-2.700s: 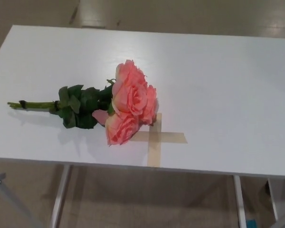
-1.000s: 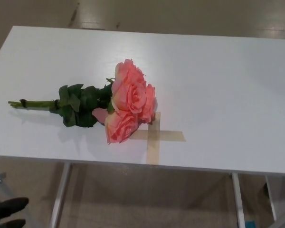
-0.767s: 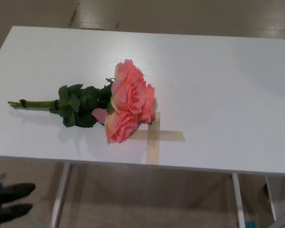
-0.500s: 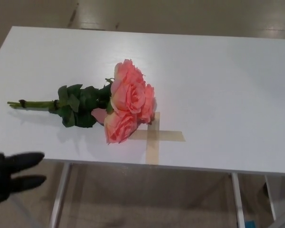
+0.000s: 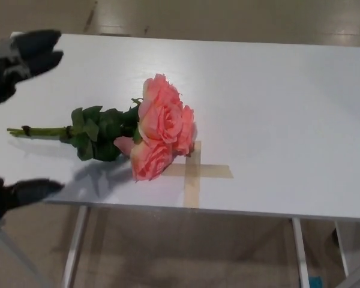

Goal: Use the left hand to pick up the rose and passes it to a human.

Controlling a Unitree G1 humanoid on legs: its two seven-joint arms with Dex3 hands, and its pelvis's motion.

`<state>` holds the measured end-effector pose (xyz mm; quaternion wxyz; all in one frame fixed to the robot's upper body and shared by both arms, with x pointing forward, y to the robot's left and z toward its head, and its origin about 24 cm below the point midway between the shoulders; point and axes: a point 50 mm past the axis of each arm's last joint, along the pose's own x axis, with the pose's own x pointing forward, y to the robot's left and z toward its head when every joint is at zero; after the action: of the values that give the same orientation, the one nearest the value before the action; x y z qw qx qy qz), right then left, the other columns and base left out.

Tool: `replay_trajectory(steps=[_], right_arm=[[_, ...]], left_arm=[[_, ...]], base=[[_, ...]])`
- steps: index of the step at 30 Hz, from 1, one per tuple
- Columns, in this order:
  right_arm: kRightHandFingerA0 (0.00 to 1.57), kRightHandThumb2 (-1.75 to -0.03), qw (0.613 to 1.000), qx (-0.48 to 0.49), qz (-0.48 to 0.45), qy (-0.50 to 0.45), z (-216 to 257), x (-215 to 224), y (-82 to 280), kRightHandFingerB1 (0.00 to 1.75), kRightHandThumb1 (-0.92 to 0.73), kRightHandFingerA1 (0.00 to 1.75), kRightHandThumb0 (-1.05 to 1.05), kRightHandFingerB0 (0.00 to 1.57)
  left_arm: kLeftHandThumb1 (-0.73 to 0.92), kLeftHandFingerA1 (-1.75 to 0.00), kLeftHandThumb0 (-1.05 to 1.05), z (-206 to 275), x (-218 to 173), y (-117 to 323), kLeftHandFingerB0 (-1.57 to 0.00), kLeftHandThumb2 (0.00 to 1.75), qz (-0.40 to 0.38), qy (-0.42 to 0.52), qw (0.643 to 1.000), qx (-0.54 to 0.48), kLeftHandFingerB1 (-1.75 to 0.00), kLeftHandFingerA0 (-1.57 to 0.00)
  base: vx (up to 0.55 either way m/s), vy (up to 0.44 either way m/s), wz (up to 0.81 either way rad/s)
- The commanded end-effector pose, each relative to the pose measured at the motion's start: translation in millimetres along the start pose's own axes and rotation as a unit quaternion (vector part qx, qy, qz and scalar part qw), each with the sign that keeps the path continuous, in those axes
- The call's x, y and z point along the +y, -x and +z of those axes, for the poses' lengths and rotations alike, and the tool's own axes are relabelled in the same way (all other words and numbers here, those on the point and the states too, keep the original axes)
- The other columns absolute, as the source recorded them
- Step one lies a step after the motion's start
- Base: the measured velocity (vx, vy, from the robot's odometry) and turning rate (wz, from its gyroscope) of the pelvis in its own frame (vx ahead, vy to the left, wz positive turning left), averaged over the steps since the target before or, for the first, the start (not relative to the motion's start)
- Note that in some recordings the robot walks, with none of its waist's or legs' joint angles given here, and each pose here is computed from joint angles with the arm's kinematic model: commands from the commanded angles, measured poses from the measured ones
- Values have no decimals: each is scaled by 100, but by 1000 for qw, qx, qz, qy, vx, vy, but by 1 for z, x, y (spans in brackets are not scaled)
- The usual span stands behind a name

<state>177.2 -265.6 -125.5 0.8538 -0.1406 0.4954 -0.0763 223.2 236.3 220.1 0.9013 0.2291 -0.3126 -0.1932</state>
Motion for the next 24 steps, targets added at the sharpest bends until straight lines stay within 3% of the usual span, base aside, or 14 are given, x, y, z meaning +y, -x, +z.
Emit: replay_trajectory(steps=[1,2,3,6,7,12,17,24], right_arm=[[66,-58,1000,4,-3,-7,-3,-3,0,43,-62,46,-35,56],[66,-58,1000,4,-3,-8,-3,-3,0,42,-62,46,-35,55],[66,-58,1000,5,-3,-9,-3,-3,0,42,-62,46,-35,55],[66,-58,1000,5,-3,-9,-3,-4,0,42,-62,46,-35,55],[66,-58,1000,6,-3,-9,-4,-3,0,42,-62,46,-35,53],[66,-58,1000,2,-5,-8,0,-4,0,42,-62,46,-35,54],[67,-58,1000,4,-4,-5,-2,-1,0,42,-62,46,-35,54],[67,-58,1000,4,-4,-3,-3,-3,0,42,-62,46,-35,55]], left_arm=[[16,-48,-34,-34,10,-38,0,81,-12,-177,980,88,-47,0],[16,-48,-34,-43,10,-44,0,81,-15,-187,977,101,-47,0],[48,-27,-71,-52,10,-51,-12,55,-16,-200,973,115,-28,-12],[48,-27,-71,-57,10,-55,-12,55,-17,-207,971,120,-28,-12],[40,-28,-64,-65,8,-60,-4,81,-21,-210,968,138,-32,-4],[38,-24,-63,-91,2,-82,-3,80,-42,-230,949,211,-29,-3],[42,-20,-65,-118,-10,-91,-7,79,-95,-322,901,275,-26,-7],[42,-19,-64,-137,-28,-102,-8,77,-148,-378,862,302,-27,-8]], base=[[0,0,0],[0,0,0],[0,0,0],[0,0,0],[0,0,0],[0,0,0],[0,0,0],[0,0,0]])
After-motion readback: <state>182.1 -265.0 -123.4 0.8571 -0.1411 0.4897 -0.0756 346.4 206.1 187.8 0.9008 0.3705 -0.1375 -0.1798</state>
